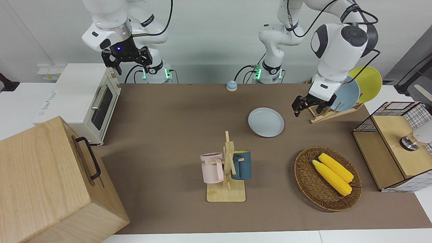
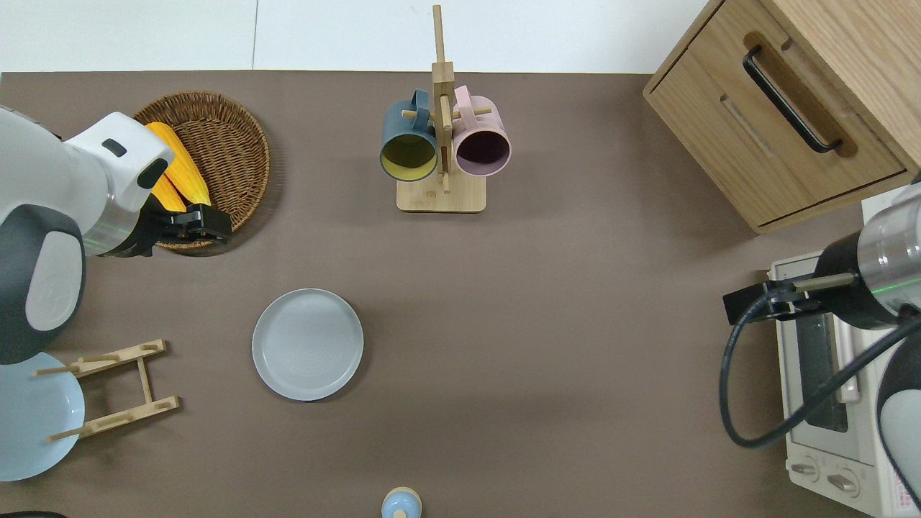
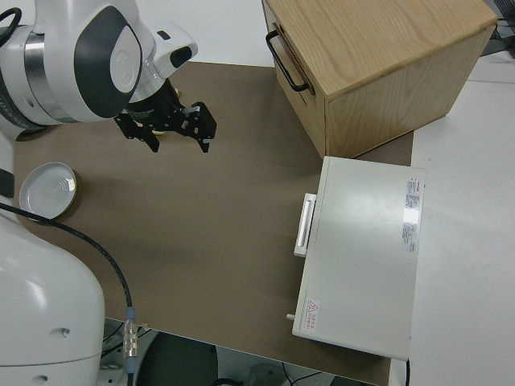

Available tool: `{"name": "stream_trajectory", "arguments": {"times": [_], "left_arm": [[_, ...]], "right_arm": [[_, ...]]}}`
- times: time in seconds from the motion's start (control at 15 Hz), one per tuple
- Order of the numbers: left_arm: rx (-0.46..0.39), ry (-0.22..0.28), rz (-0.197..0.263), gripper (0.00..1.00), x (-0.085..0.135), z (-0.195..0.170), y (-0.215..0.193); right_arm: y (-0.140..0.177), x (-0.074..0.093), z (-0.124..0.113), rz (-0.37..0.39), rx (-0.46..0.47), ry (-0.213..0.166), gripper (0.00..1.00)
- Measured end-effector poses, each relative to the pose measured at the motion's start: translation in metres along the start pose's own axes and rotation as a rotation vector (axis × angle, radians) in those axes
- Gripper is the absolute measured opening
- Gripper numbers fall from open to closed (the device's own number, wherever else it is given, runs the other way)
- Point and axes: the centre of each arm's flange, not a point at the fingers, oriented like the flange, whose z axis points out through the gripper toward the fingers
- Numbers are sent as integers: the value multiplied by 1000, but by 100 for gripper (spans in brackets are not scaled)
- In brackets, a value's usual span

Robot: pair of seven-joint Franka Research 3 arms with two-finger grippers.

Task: Pick gray plate from table and place it on lower plate rack with left arm
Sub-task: 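Move the left gripper from the basket toward the gray plate, then lower the left gripper onto the gray plate's rim and close it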

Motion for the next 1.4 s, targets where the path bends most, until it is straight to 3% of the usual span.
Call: {"name": "stream_trajectory", "arguments": {"times": [1.0,1.4], "left_arm": [[12,-53,2,100,-5,29,2],[40,-178,-7,100,-25,122,-7]], "right_arm": [[0,0,0,0,0,0,99],[0,0,0,0,0,0,99]]}}
